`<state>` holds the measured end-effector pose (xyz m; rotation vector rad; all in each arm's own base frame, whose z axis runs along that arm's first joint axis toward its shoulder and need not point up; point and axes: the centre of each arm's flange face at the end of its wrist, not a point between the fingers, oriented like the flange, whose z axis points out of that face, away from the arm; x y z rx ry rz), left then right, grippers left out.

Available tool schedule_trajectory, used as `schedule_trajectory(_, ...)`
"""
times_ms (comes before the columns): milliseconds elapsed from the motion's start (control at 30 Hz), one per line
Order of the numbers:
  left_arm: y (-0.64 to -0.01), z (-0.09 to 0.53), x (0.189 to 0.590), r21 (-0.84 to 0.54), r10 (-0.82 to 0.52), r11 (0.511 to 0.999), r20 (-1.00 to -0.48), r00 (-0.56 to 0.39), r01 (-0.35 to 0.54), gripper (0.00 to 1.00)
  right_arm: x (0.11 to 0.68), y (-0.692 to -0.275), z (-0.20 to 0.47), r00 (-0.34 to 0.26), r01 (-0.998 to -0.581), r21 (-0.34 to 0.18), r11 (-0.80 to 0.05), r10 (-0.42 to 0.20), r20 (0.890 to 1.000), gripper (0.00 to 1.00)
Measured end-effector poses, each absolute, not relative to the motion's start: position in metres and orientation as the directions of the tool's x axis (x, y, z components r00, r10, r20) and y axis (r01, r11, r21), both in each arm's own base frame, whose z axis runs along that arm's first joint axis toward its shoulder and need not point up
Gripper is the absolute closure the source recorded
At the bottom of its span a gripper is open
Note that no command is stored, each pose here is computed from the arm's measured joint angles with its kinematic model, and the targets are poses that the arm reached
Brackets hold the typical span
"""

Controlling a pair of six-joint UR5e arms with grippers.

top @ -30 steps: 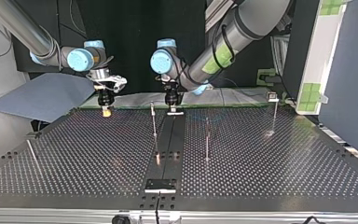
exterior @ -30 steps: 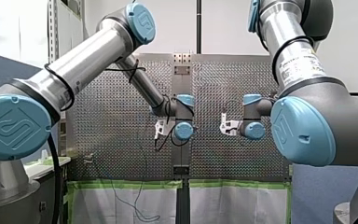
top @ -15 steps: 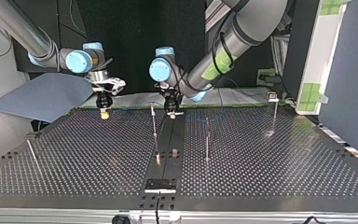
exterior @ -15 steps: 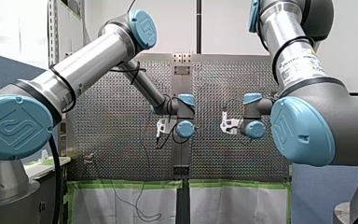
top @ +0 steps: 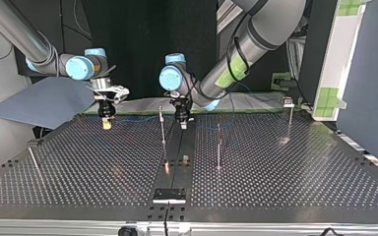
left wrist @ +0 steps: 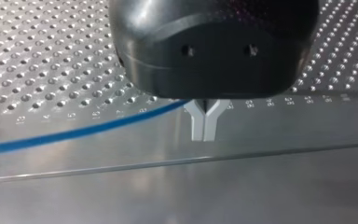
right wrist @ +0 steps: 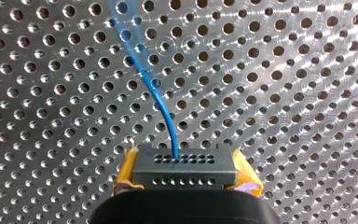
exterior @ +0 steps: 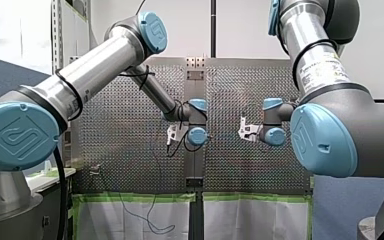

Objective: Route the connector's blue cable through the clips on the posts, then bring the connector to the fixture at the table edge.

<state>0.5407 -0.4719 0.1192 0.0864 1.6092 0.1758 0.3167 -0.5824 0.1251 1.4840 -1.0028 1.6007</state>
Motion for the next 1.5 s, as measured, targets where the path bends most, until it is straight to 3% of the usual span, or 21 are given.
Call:
schedule_trajectory(600,-0.463,0.12,0.551,0.168,0.166,0.985,-0.985,-0.05,-0.049,0.98,0.316,-0.595,0.135,-0.084,-0.892,-0.073,-0.445,0.006,0.996,1.0)
schedule_trajectory(1033,-0.464,0.128,0.563,0.149,0.148,0.988,-0.988,-0.032,-0.027,0.98,0.323,-0.596,0.104,-0.061,-0.882,-0.078,-0.465,-0.051,0.997,1.0)
schedule_trajectory(1500,-0.457,0.121,0.575,0.135,0.134,0.99,-0.99,-0.037,-0.034,0.98,0.32,-0.604,0.098,-0.062,-0.885,-0.086,-0.458,-0.068,0.996,1.0)
